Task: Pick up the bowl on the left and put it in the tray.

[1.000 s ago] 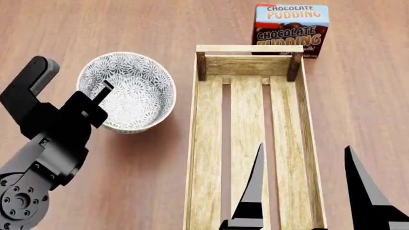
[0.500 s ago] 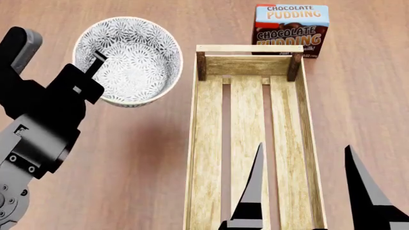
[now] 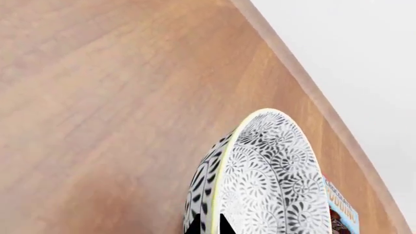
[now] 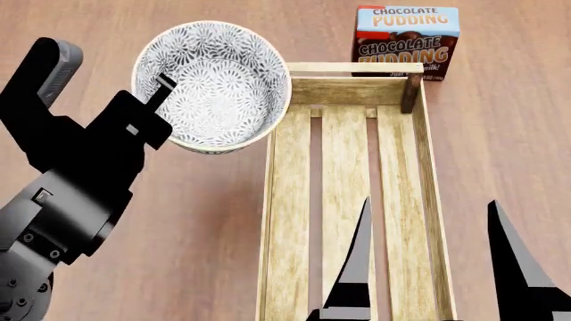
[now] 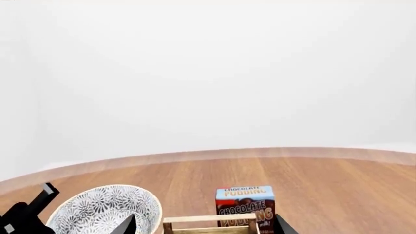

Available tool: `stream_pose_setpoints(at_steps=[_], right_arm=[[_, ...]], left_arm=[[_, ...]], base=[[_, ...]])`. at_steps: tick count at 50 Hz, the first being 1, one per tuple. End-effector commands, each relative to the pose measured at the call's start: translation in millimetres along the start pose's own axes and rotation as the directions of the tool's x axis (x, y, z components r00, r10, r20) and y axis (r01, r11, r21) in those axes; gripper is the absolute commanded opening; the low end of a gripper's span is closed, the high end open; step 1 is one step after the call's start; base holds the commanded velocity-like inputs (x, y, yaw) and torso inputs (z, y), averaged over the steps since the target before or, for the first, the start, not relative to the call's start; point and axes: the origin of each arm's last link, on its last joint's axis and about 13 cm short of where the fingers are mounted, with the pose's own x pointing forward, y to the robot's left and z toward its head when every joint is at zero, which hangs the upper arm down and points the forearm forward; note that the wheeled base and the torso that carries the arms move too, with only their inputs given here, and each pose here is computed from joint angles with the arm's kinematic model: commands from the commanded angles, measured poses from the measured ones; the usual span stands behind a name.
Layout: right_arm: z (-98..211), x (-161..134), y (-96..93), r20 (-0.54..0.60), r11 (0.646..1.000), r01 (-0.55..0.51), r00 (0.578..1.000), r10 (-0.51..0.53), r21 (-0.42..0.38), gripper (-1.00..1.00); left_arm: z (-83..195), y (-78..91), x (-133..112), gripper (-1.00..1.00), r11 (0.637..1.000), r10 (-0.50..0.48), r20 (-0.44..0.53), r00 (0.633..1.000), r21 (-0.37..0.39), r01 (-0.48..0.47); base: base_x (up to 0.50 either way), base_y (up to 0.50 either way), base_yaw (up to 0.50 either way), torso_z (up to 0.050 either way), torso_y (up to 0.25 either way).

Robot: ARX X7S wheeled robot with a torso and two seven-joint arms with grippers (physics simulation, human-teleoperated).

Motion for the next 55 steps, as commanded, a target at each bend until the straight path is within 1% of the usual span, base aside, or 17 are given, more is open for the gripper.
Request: stream_pose_setpoints(at_steps=[1, 14, 32, 41, 48, 55], right_arm=[[4.5, 1.7, -0.9, 0.036, 1.000, 0.008, 0.999, -0.008, 0.010, 1.00], [5.2, 1.4, -1.7, 0.037, 1.000, 0.010, 0.999, -0.010, 0.010, 1.00], [5.4, 1.7, -1.5, 0.036, 1.000, 0.010, 0.999, -0.010, 0.010, 1.00], [5.7, 1.6, -1.5, 0.037, 1.000, 0.009, 0.999, -0.010, 0.010, 1.00], [7.9, 1.4, -1.7, 0.041, 1.000, 0.012, 0.999, -0.012, 0.009, 1.00], [7.7, 1.3, -1.9, 0.040, 1.000, 0.013, 0.999, -0.013, 0.008, 1.00]], left_arm=[[-3.3, -10.6, -6.9, -1.00, 0.986, -0.120, -0.016, 0.993, -0.115, 0.118], [-13.8, -13.4, -9.1, -1.00, 0.984, -0.137, -0.048, 0.989, -0.119, 0.130], [-38.4, -15.8, -14.6, -1.00, 0.982, -0.165, -0.116, 0.979, -0.116, 0.152], [-44.9, -15.9, -18.4, -1.00, 0.978, -0.182, -0.140, 0.973, -0.126, 0.165], [-55.3, -14.2, -21.4, -1.00, 0.974, -0.201, -0.173, 0.964, -0.139, 0.178], [-58.6, -20.8, -26.1, -1.00, 0.969, -0.224, -0.193, 0.955, -0.152, 0.196]], base=[[0.00, 0.00, 0.00, 0.000, 0.000], [0.00, 0.00, 0.00, 0.000, 0.000], [0.00, 0.00, 0.00, 0.000, 0.001], [0.00, 0.00, 0.00, 0.000, 0.000], [0.00, 0.00, 0.00, 0.000, 0.000], [0.00, 0.00, 0.00, 0.000, 0.001]])
